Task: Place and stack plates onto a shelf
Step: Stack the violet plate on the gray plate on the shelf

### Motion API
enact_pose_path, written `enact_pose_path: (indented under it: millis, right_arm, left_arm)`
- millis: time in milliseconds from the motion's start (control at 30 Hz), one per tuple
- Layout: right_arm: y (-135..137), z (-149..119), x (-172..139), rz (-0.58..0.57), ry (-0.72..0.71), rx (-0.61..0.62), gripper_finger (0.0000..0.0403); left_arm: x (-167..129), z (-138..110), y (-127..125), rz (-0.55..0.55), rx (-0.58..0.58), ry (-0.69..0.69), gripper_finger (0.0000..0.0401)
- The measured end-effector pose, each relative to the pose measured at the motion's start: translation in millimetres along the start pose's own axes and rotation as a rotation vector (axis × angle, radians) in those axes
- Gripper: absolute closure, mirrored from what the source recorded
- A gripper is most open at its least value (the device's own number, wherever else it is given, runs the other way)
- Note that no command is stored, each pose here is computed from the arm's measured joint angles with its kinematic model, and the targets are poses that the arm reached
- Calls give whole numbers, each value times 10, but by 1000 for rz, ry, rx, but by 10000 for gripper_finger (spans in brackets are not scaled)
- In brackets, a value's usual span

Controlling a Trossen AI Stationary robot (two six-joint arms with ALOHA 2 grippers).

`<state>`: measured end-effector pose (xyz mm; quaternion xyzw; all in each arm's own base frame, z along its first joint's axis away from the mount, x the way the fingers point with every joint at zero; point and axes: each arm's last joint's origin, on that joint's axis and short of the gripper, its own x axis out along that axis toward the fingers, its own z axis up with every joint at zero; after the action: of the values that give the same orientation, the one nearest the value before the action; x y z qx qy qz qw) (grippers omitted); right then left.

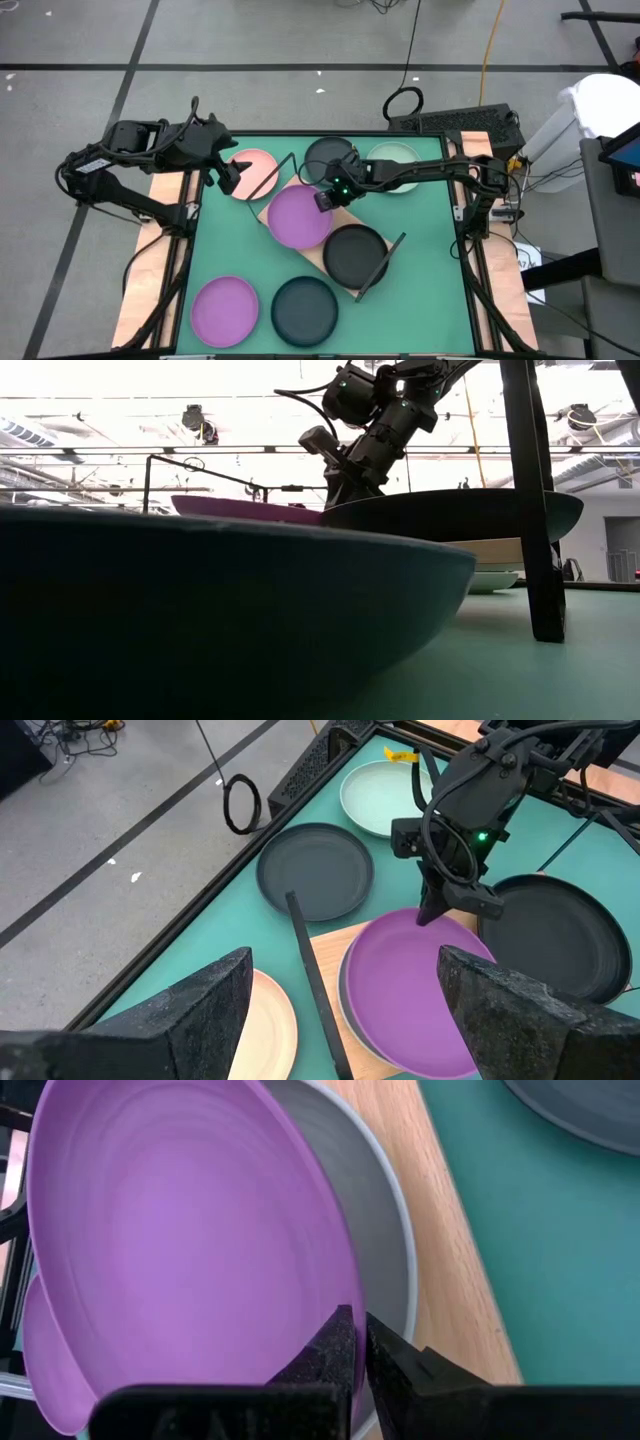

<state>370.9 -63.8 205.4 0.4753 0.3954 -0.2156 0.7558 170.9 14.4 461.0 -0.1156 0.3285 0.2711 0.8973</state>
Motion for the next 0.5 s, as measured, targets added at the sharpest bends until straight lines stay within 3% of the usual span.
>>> enact_pose_path:
  millis: [333,500]
  right_arm:
    - [-22,-16,-1,-22,17,5,395]
    - [-23,-15,-1,-23,17,5,366]
  left_arm:
    - [1,0,-1,0,0,0,80]
    - [1,0,0,0,0,0,80]
